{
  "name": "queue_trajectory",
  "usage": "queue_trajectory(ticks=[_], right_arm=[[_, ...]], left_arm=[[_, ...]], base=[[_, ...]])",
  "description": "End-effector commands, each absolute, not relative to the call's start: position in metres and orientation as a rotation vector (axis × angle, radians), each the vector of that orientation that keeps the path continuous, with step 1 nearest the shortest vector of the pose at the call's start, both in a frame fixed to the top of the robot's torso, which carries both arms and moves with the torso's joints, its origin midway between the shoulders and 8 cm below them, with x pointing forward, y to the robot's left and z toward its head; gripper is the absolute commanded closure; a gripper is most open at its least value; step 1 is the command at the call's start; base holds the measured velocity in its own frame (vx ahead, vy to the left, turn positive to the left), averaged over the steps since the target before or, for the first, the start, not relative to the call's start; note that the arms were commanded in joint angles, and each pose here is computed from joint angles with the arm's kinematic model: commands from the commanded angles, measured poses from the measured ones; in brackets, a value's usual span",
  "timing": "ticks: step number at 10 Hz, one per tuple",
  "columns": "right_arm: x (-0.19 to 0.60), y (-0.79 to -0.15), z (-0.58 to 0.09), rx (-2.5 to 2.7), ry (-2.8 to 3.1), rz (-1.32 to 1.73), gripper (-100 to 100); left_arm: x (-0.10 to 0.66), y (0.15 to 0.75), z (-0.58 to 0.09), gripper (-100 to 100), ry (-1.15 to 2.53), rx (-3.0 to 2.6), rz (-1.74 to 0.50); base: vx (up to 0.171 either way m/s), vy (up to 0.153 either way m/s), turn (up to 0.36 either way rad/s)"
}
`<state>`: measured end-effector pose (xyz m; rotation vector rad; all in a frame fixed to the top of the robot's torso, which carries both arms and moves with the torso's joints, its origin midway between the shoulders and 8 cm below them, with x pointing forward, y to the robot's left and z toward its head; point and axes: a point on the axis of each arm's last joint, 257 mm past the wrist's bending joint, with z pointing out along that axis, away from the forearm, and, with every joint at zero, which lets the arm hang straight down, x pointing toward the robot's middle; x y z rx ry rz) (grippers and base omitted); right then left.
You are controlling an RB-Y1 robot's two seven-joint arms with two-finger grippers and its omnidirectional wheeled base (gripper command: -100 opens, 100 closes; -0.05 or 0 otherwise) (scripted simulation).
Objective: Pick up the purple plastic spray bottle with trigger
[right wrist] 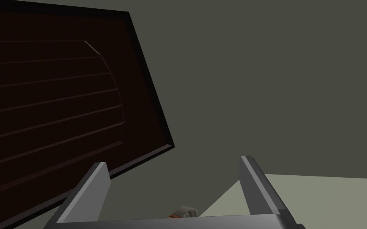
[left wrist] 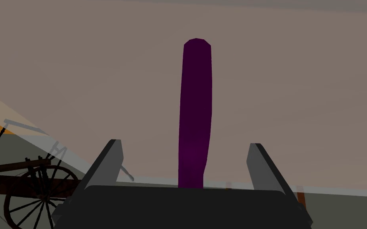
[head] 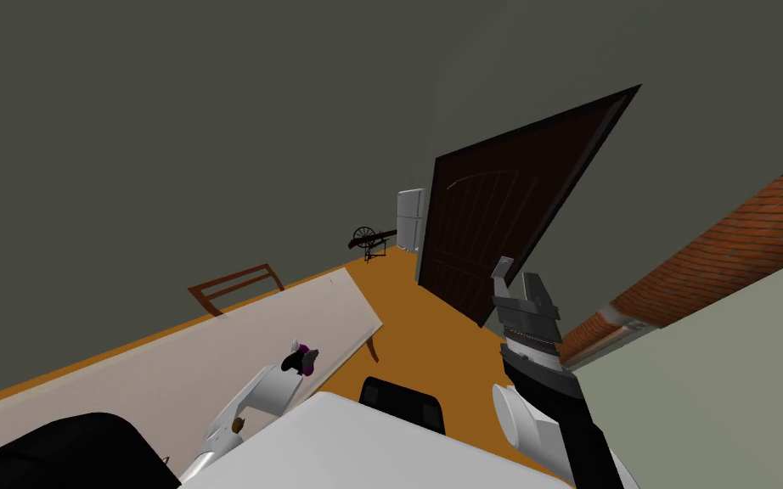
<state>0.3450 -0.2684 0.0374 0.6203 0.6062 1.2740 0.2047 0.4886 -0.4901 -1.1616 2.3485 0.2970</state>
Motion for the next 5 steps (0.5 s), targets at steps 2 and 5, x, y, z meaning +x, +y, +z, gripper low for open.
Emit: queue_trajectory(ticks=[2, 5], right_arm=[[0.3450, -0.2684, 0.0374, 0.620, 0.606, 1.274, 0], [0.3451, -0.2684, 0.0374, 0.620, 0.606, 1.274, 0]], left_arm=[[0.2097, 0.4927, -0.4961, -100, 2.334, -1.190, 0.304], [0.2166, 0.4973, -0.5038, -100, 2.315, -1.227, 0.313]], base=[[-0.032, -0.017, -0.106], [-0.047, -0.020, -0.133]])
